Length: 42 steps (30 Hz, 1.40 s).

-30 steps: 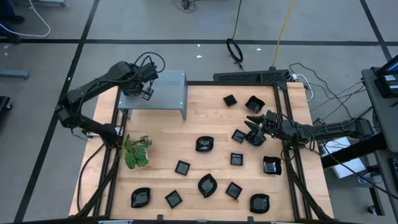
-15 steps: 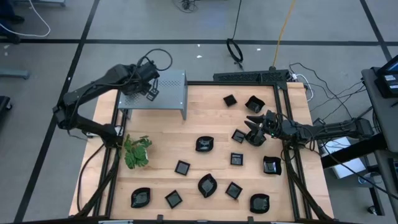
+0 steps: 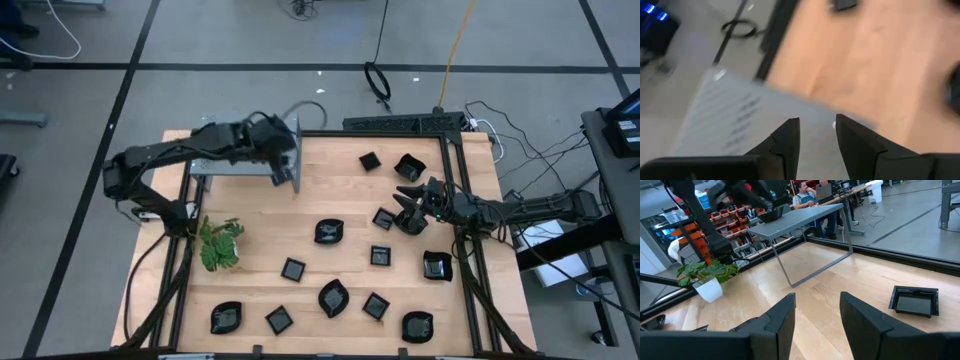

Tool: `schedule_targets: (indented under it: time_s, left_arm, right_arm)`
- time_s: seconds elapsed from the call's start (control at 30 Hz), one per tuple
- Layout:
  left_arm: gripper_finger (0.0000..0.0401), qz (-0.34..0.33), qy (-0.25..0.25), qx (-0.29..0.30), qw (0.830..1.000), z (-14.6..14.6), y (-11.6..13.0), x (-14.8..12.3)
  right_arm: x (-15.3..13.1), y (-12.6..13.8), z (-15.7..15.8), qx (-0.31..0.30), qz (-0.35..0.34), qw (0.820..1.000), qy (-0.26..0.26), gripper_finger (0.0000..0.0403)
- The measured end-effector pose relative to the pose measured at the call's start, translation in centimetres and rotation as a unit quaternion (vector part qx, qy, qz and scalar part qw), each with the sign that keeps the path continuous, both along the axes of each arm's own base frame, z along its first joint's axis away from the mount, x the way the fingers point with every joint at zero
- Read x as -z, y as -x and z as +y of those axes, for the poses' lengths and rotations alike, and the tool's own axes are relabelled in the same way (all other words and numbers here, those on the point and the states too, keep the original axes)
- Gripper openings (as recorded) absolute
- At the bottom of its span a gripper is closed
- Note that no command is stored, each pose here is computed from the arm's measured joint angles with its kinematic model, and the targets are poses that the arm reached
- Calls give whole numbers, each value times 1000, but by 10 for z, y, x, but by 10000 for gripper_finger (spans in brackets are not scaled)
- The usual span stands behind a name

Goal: Pick & Place Mini shaped plates
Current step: Put the leaf shaped plate on the shelf

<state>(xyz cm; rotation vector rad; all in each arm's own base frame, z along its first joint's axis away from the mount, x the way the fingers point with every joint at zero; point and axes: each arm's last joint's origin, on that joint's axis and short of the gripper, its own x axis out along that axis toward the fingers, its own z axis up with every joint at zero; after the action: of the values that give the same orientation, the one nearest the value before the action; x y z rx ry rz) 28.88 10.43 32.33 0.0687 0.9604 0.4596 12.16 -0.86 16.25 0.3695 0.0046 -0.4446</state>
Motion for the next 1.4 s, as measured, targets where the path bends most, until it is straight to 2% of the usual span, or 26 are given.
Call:
schedule_targets:
  time_s: [0.1,0.3,0.4,0.5,0.73,0.9,1.0,1.13,1.27,1.4]
  left_arm:
    - [132,-10,9,19,1000,-12,-22,13]
    - [136,-35,80,-10,996,-45,-57,44]
    - [151,-25,126,-12,992,-71,-70,62]
    - [173,-20,139,15,990,-97,-83,77]
    - [208,45,88,150,984,-142,-103,122]
    - [209,69,71,199,975,-163,-111,150]
    - [209,70,60,206,974,-169,-114,157]
    - [209,76,28,187,979,-168,-118,171]
    - [209,90,25,185,978,-168,-122,187]
    - [193,81,20,183,979,-169,-124,189]
  right_arm:
    - [0,0,0,0,0,1000,0,141]
    - [0,0,0,0,0,1000,0,141]
    - [0,0,0,0,0,1000,0,141]
    - [0,0,0,0,0,1000,0,141]
    - [0,0,0,0,0,1000,0,141]
    - [0,0,0,0,0,1000,0,141]
    - [0,0,0,0,0,1000,0,141]
    - [0,0,0,0,2,1000,0,141]
    - [0,0,0,0,0,1000,0,141]
    - [0,0,0,0,1,1000,0,141]
